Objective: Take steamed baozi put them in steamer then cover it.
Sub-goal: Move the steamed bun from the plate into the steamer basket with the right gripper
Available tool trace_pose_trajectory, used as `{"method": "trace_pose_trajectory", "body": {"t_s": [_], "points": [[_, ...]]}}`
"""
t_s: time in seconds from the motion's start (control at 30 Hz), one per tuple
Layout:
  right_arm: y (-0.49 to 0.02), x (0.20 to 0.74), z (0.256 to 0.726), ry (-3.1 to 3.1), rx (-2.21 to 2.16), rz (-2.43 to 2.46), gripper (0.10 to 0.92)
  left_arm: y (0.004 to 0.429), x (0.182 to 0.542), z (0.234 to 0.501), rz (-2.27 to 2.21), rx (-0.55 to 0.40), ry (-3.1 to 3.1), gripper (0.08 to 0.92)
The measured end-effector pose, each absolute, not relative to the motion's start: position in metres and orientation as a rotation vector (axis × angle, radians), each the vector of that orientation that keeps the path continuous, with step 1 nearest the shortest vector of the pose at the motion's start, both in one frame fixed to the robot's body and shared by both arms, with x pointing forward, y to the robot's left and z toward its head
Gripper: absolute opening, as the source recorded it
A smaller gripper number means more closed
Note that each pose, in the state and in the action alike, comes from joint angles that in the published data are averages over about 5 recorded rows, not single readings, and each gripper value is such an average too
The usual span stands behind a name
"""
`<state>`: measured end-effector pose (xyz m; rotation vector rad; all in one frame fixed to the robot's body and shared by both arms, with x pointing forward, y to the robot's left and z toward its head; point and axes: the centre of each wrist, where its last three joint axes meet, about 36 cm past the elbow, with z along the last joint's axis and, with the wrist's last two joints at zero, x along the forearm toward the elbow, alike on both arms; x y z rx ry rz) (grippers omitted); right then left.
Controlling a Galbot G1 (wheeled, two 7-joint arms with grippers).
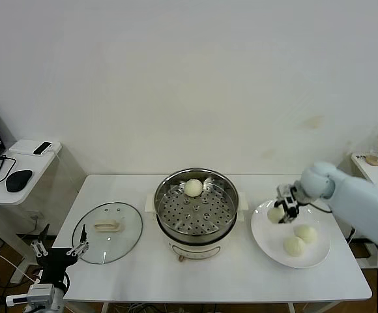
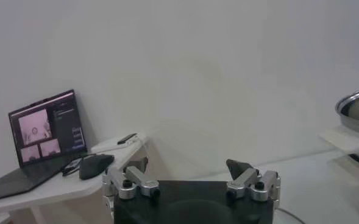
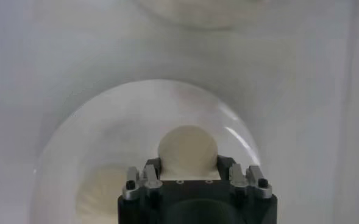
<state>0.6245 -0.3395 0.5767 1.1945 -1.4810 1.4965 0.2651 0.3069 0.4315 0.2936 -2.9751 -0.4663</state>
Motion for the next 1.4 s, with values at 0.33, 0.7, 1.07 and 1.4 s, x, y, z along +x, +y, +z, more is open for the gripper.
{"method": "trace_pose_trajectory", "body": {"t_s": [0.33, 0.7, 1.07, 1.4], "points": [[-0.277, 0.627, 0.663, -1.576, 1.264, 1.587, 0.577, 0.308, 0.267, 0.433, -0.463, 0.297, -2.983, 0.823], [-0.168, 0.632, 0.675, -1.619, 1.393, 1.513, 0.577, 0.313, 0.268, 0.433, -0.459, 0.323, -2.981, 0.823], [-0.077, 0.629, 0.637, -1.56, 1.436, 1.429, 0.577, 0.31, 0.27, 0.437, -0.439, 0.328, -3.001, 0.823], [-0.034, 0.63, 0.599, -1.514, 1.428, 1.385, 0.585, 0.309, 0.271, 0.44, -0.436, 0.336, -3.01, 0.823]]}}
